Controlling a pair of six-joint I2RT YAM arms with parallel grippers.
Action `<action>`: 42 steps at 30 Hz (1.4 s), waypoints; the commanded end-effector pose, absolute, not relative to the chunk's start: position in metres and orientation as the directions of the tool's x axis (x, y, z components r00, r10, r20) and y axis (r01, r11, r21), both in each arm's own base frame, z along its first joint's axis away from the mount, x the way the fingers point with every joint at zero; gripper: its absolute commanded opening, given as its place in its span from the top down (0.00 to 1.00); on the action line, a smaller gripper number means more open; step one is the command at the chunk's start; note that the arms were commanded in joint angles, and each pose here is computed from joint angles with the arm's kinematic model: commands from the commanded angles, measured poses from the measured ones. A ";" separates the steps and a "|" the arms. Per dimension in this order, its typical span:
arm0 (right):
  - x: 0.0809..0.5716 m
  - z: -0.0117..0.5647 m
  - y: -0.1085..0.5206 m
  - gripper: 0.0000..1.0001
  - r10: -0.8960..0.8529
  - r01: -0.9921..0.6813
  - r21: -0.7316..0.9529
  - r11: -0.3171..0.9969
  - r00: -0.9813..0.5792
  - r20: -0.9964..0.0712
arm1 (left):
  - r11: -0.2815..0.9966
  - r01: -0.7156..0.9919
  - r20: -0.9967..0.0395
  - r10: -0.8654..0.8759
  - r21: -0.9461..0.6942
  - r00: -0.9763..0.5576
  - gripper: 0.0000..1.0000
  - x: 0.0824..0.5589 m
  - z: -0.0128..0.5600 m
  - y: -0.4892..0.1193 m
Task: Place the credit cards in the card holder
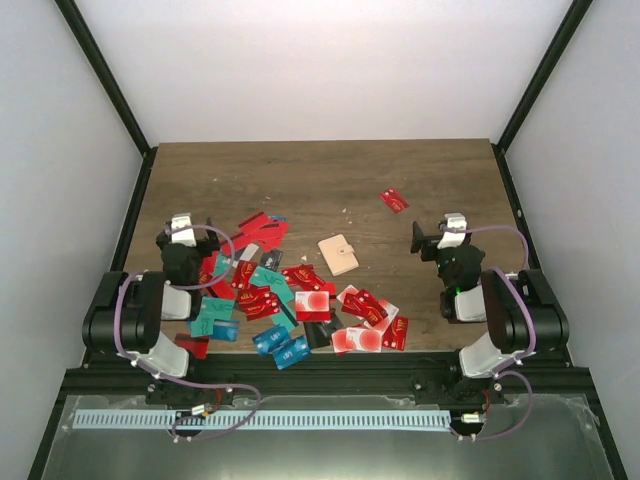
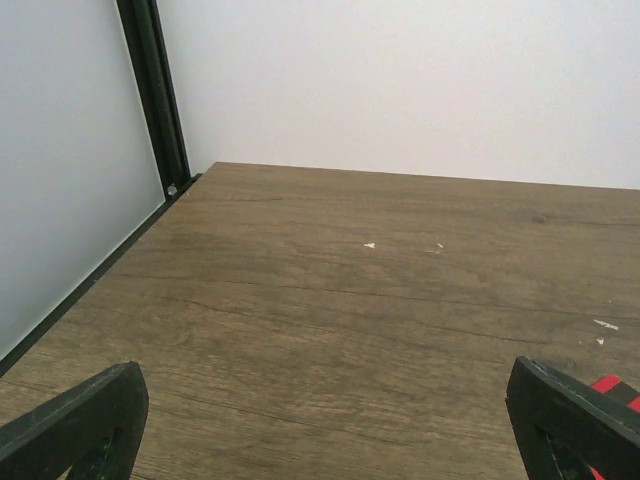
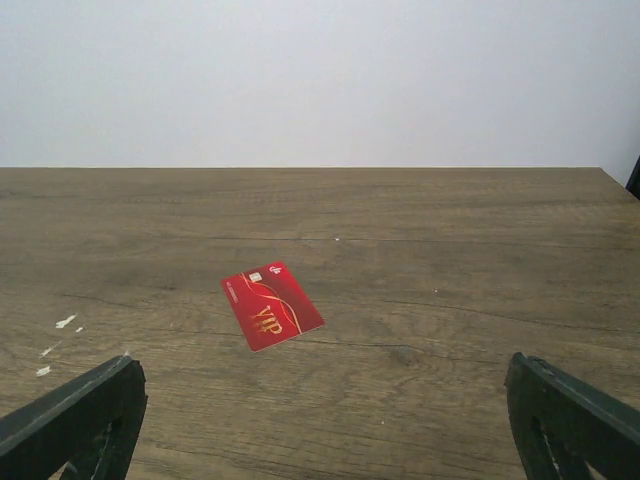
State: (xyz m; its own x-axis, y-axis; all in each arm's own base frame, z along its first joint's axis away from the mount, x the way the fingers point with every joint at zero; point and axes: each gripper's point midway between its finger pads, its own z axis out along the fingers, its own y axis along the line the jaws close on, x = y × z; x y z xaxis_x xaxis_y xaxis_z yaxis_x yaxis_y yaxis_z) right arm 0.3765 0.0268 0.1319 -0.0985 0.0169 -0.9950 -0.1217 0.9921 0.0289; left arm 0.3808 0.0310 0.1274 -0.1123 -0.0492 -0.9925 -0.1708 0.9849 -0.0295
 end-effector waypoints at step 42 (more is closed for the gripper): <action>0.425 0.247 0.071 0.00 0.415 -0.202 0.537 0.819 -0.438 -0.797 | 0.852 -0.390 -0.870 -0.450 -0.350 -0.203 0.00 0.347 0.243 0.049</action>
